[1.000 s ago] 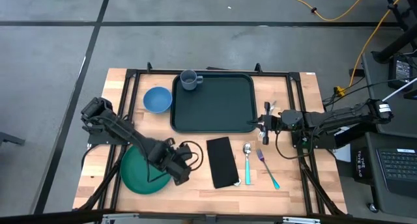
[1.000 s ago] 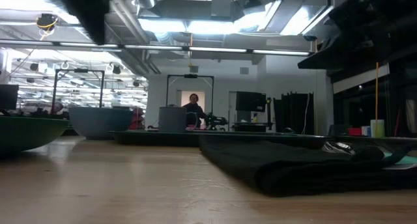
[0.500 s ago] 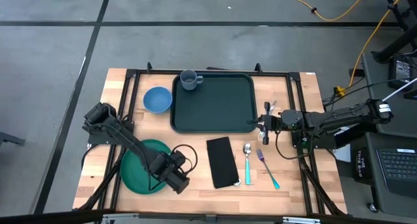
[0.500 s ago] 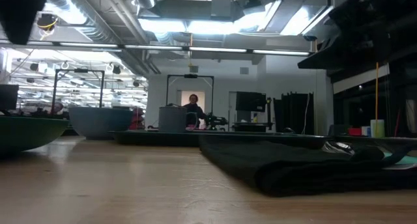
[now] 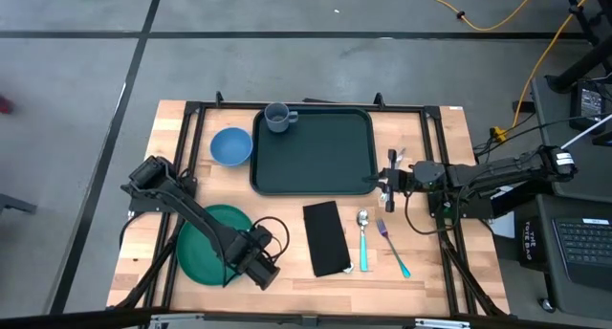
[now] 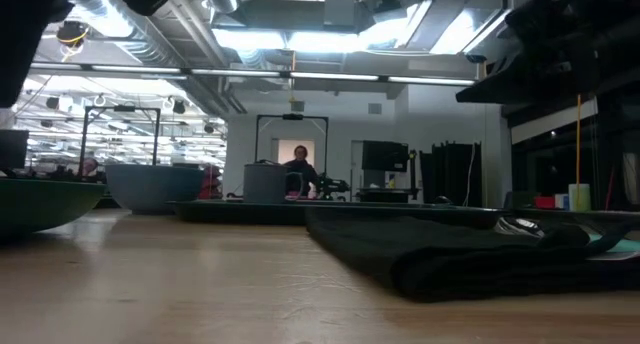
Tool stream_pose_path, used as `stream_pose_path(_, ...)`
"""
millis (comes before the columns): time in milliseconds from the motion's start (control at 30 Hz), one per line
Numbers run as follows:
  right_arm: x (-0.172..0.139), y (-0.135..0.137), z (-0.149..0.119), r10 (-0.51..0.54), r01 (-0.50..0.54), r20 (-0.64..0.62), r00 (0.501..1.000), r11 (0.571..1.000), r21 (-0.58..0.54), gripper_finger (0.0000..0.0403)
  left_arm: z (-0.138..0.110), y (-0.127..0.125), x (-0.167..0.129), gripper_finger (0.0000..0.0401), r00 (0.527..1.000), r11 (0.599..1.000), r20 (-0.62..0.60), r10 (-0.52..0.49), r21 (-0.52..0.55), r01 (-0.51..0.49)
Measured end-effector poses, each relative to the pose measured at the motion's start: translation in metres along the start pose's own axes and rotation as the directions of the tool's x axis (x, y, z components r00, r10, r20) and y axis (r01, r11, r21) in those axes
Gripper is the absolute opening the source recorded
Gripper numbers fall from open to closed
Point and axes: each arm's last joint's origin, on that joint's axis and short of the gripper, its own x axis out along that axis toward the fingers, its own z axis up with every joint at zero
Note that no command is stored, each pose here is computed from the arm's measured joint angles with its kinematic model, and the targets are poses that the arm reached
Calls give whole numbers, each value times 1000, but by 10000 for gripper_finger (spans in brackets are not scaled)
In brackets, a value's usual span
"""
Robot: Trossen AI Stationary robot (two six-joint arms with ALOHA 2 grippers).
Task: Set up tray
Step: Put the green plate on the green serving tray below the blue mug
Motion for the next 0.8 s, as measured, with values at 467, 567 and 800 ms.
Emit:
stream_pose_path(467, 0, 0, 0, -1, 1, 4, 1000, 1000, 3, 10, 2, 0, 1, 109, 995, 999, 101, 6, -42, -2)
stream_pose_path(567, 0, 0, 0, -1, 1, 4, 1000, 1000, 4, 10, 3, 0, 1, 118, 993, 999, 116, 6, -45, -1)
stream_pose_path(800, 0, 0, 0, 0, 0, 3, 1000, 1000, 6, 10, 2, -4, 16, 123, 992, 998, 113, 54, -42, -49)
